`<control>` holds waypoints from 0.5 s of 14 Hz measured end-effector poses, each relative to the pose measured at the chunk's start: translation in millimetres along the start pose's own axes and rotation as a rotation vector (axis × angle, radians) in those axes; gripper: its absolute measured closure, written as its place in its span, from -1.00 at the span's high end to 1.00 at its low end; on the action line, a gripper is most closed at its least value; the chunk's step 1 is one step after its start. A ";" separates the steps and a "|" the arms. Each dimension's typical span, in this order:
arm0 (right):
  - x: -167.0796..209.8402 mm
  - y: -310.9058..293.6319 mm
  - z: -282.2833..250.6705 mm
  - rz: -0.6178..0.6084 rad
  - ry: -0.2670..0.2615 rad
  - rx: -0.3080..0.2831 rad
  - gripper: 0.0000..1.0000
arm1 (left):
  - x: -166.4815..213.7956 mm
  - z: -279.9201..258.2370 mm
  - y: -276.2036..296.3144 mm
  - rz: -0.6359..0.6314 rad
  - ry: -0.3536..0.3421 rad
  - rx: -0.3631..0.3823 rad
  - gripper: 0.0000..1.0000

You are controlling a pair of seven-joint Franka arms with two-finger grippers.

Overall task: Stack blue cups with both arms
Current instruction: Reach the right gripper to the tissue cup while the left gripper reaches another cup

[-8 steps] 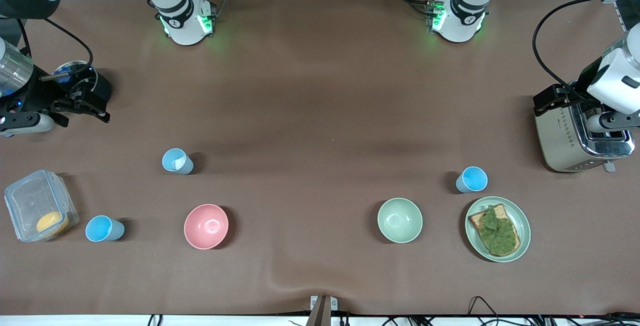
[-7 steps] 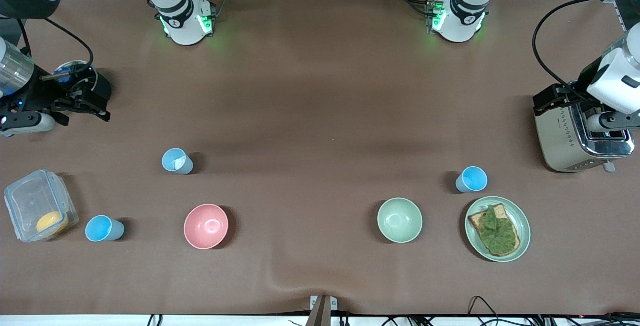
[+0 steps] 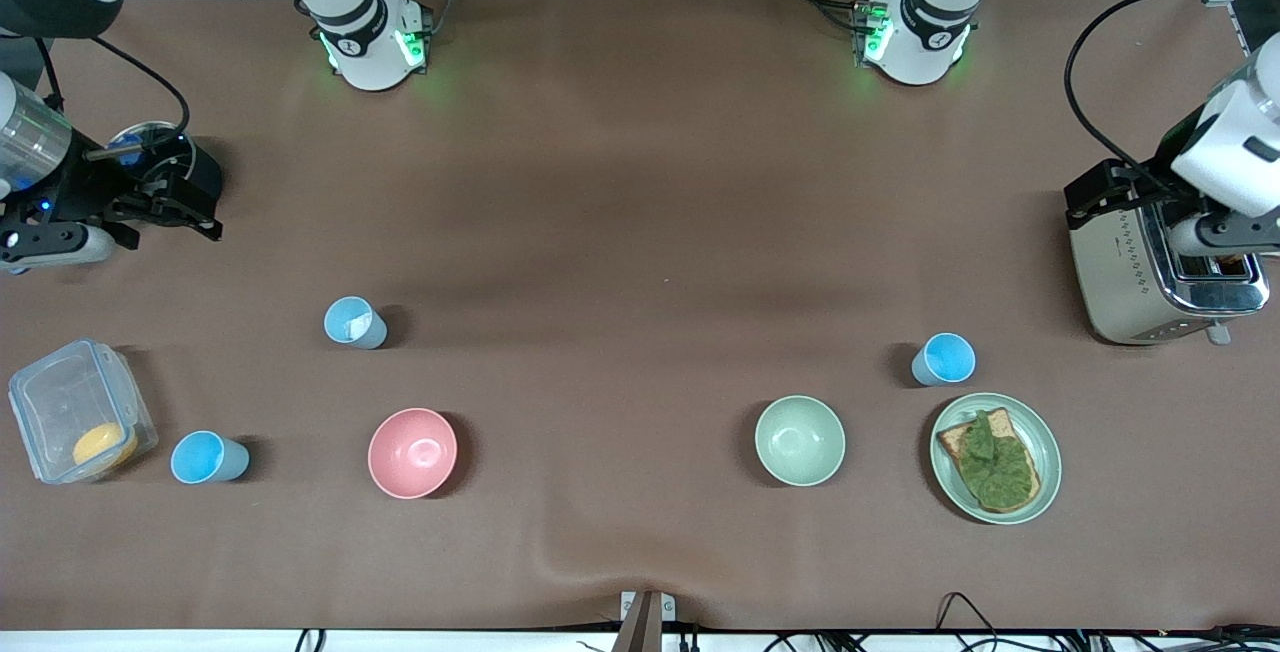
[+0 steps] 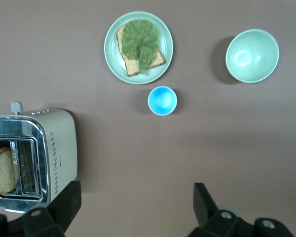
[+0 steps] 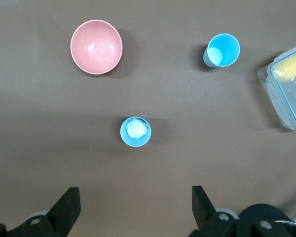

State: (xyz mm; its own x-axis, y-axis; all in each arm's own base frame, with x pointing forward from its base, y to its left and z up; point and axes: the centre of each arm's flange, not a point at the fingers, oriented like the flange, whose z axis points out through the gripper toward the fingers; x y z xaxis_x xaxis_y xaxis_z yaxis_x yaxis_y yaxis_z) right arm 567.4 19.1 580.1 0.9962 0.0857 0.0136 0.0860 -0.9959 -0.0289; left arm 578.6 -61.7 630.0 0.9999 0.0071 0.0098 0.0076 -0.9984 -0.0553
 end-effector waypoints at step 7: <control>24.8 -54.4 71.0 -0.095 -0.112 -0.011 1.00 | 8.5 27.4 -12.7 -0.024 -0.059 0.010 1.00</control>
State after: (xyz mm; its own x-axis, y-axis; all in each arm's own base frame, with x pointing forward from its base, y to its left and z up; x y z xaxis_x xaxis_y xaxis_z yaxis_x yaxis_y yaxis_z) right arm 588.2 77.5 511.1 0.9787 0.1820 -0.0954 0.1807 -0.9833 -0.0222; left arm 587.2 -47.5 603.4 0.9983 0.0350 -0.0472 0.0319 -0.9973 -0.0660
